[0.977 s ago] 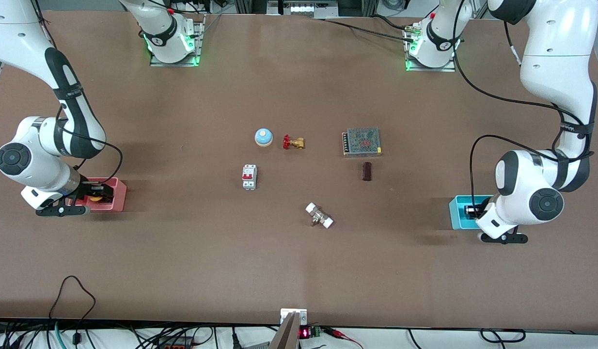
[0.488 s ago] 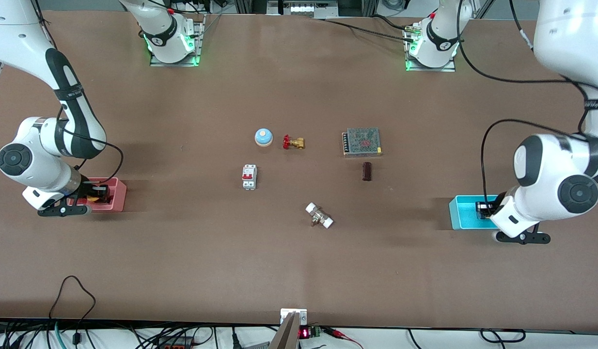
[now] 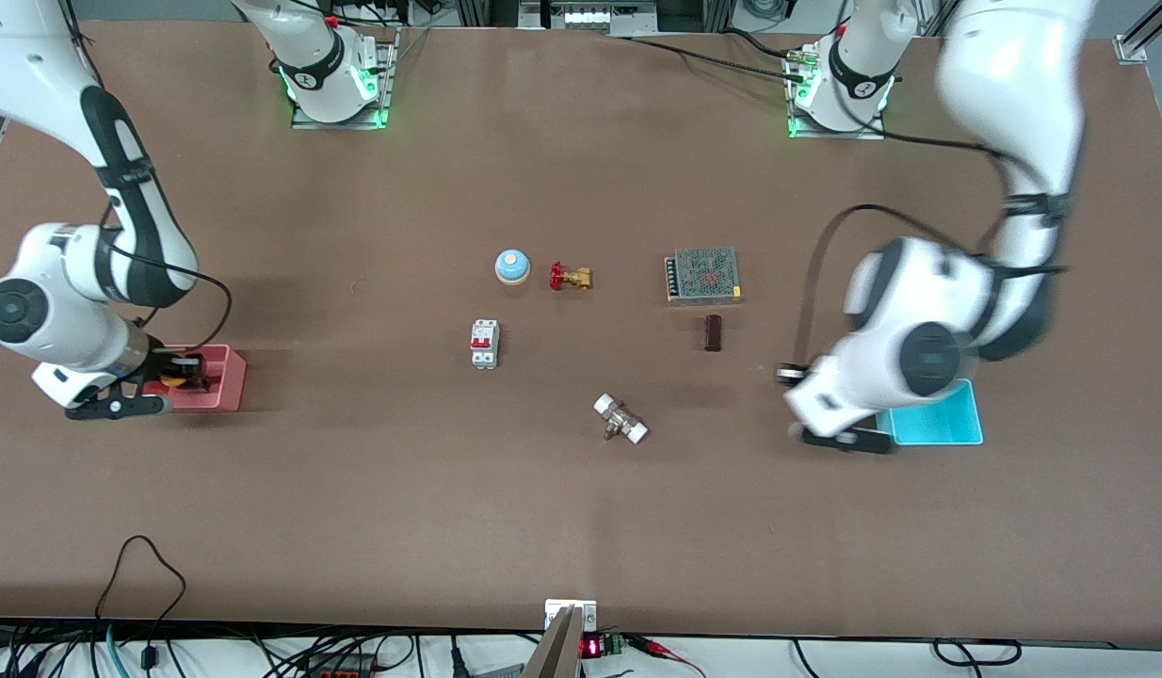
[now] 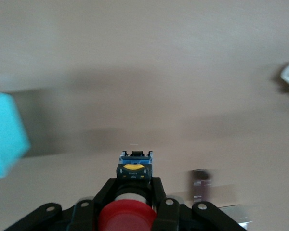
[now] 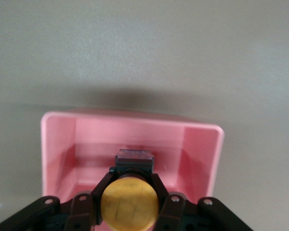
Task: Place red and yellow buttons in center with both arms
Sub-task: 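Carry the yellow button with the right gripper while the left gripper carries the red button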
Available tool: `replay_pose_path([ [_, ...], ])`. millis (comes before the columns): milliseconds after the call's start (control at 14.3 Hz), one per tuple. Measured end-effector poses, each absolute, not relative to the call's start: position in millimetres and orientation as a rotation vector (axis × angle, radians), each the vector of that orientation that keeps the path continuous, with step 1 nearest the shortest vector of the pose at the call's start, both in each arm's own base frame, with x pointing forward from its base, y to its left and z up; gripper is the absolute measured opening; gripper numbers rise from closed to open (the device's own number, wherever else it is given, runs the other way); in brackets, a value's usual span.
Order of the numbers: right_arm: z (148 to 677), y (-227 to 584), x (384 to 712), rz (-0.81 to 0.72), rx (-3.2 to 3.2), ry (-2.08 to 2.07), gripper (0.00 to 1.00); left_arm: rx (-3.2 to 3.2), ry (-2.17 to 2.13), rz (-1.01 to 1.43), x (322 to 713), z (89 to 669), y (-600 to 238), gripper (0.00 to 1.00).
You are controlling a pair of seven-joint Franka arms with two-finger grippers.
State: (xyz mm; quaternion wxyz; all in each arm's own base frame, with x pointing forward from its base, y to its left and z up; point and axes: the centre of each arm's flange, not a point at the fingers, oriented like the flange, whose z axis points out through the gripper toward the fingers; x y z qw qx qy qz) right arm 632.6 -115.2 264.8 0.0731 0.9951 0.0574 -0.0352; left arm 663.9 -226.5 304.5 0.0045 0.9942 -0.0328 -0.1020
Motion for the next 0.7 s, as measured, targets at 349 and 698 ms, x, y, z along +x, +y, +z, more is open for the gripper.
replay_pose_path([
  [349, 366, -24, 623, -0.180, 3.079, 0.097, 0.37, 3.112, 0.018, -0.275, 649, 234, -309, 0.35],
  [698, 320, 99, 611, -0.147, 3.098, 0.024, 0.37, 3.118, 0.032, -0.322, 648, 200, -308, 0.35],
])
